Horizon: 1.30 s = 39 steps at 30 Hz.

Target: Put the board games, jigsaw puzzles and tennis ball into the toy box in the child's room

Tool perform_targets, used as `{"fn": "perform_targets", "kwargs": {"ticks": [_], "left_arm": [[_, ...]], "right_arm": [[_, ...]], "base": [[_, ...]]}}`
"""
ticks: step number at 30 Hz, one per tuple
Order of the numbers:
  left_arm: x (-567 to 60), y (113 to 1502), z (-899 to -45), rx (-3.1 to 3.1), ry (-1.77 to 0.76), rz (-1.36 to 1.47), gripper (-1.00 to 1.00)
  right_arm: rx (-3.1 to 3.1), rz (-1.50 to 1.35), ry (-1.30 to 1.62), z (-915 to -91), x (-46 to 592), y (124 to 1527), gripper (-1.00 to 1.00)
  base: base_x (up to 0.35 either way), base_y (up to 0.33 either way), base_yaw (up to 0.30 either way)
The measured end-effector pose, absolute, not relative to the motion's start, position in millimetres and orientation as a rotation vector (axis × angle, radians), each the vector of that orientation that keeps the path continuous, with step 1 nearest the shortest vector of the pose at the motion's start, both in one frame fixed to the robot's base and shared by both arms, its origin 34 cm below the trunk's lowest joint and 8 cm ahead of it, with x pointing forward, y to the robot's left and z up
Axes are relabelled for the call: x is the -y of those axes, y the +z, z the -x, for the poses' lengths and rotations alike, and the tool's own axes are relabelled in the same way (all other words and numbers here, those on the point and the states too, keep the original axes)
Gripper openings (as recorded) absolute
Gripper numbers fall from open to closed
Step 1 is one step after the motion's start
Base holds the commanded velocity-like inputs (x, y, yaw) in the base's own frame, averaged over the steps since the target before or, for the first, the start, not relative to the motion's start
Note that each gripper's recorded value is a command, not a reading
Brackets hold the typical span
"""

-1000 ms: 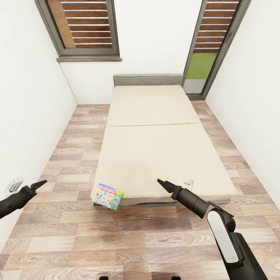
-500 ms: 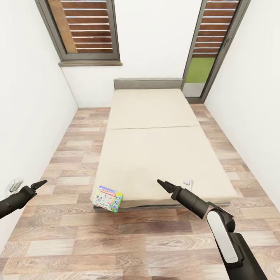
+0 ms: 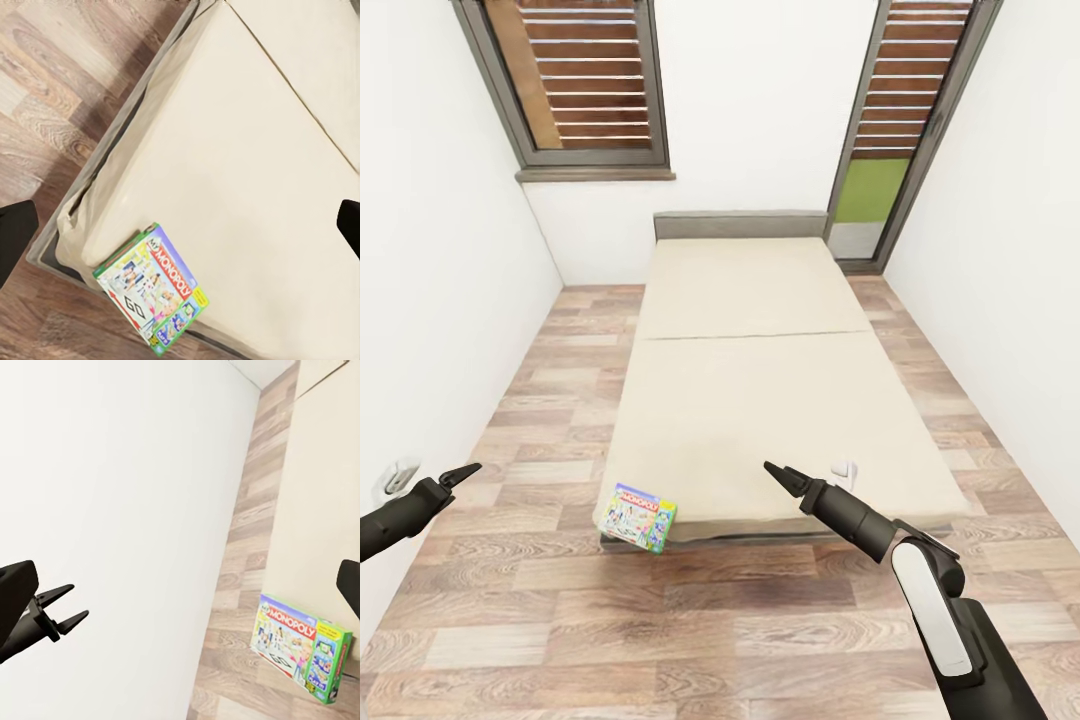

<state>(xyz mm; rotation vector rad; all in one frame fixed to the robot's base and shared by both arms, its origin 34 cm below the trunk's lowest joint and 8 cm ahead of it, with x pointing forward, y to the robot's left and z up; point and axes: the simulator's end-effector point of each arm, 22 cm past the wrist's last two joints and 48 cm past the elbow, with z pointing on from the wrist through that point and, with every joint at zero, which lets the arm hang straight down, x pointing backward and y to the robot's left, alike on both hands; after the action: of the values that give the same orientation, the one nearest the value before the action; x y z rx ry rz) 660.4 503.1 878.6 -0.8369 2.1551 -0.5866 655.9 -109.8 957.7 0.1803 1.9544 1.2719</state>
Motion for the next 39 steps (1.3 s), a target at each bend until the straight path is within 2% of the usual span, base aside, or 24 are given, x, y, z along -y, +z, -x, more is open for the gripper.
{"fn": "perform_targets", "kwargs": {"ticks": [39], "left_arm": [[-502.8,914.1,-667.3,-2.097,-0.607,0.807,1.0]], "right_arm": [[-1.899,-0.151,1.278,-657.1,103.7,991.4,1.0]], "base": [[0.0,0.0,0.0]]}}
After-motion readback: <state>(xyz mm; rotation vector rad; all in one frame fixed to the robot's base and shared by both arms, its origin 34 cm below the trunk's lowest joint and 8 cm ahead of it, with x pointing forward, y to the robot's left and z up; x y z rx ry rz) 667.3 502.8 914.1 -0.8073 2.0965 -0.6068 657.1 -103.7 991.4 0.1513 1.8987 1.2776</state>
